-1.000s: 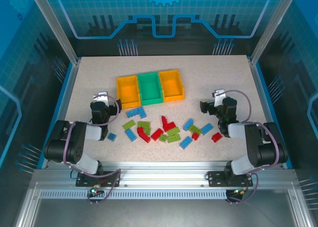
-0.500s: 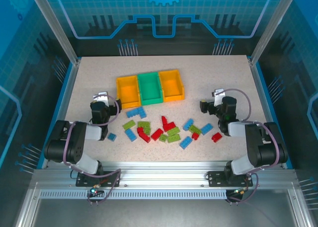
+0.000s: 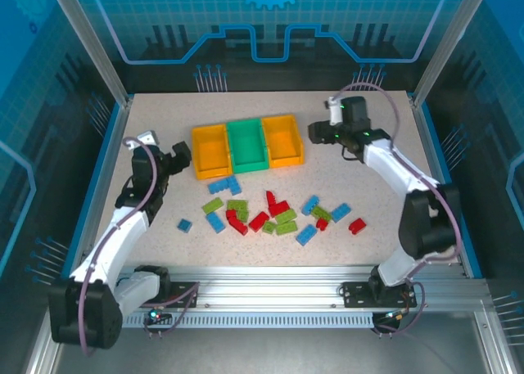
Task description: Sort the legos into containers by color
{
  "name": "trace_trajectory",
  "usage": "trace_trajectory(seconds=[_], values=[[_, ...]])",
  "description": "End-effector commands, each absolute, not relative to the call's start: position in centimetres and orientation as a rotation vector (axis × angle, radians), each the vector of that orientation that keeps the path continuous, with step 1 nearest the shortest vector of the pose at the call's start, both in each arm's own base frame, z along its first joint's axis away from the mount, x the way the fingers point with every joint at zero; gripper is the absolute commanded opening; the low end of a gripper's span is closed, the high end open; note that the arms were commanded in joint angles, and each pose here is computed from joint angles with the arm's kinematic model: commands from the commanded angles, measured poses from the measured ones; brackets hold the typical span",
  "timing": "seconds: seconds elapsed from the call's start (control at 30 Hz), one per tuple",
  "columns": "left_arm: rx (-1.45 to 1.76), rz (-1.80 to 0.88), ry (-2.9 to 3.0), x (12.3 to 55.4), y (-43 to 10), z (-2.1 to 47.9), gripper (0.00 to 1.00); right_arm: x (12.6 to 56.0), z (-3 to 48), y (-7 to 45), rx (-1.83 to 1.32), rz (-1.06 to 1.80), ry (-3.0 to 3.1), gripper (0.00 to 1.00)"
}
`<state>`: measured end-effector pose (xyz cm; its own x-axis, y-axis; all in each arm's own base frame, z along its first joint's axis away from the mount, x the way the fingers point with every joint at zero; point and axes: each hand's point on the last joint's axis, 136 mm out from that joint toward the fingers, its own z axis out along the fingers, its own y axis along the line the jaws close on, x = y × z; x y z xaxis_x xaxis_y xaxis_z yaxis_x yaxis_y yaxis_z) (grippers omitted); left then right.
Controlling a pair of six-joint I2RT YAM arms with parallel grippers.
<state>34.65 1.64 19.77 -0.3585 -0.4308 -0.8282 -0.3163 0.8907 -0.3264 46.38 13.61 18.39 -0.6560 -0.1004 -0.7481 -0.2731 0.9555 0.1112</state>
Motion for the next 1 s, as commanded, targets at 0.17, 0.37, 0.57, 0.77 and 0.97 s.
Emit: trace_trajectory(seconds=[0.17,0.37,0.57,0.77,0.97], values=[[-0.736,-0.166,2.199,29.7,1.1,14.2,0.99,46.1,11.6,16.5,-0.222,0.252,2.633,0.73],[-0.783,-0.191,2.231,29.2,0.8,12.7,0.99,47.5,9.3,17.3,-0.182,0.242,2.689,0.66],[-0.807,-0.181,2.257,28.5,0.9,11.6,0.99,48.6,7.8,17.8,-0.167,0.211,2.724,0.50],[-0.812,-0.180,2.259,28.4,0.9,11.6,0.99,49.1,7.4,17.0,-0.119,0.159,2.728,0.28],[-0.822,-0.189,2.267,28.5,0.8,11.3,0.99,48.7,7.6,14.0,0.002,0.116,2.727,0.14]])
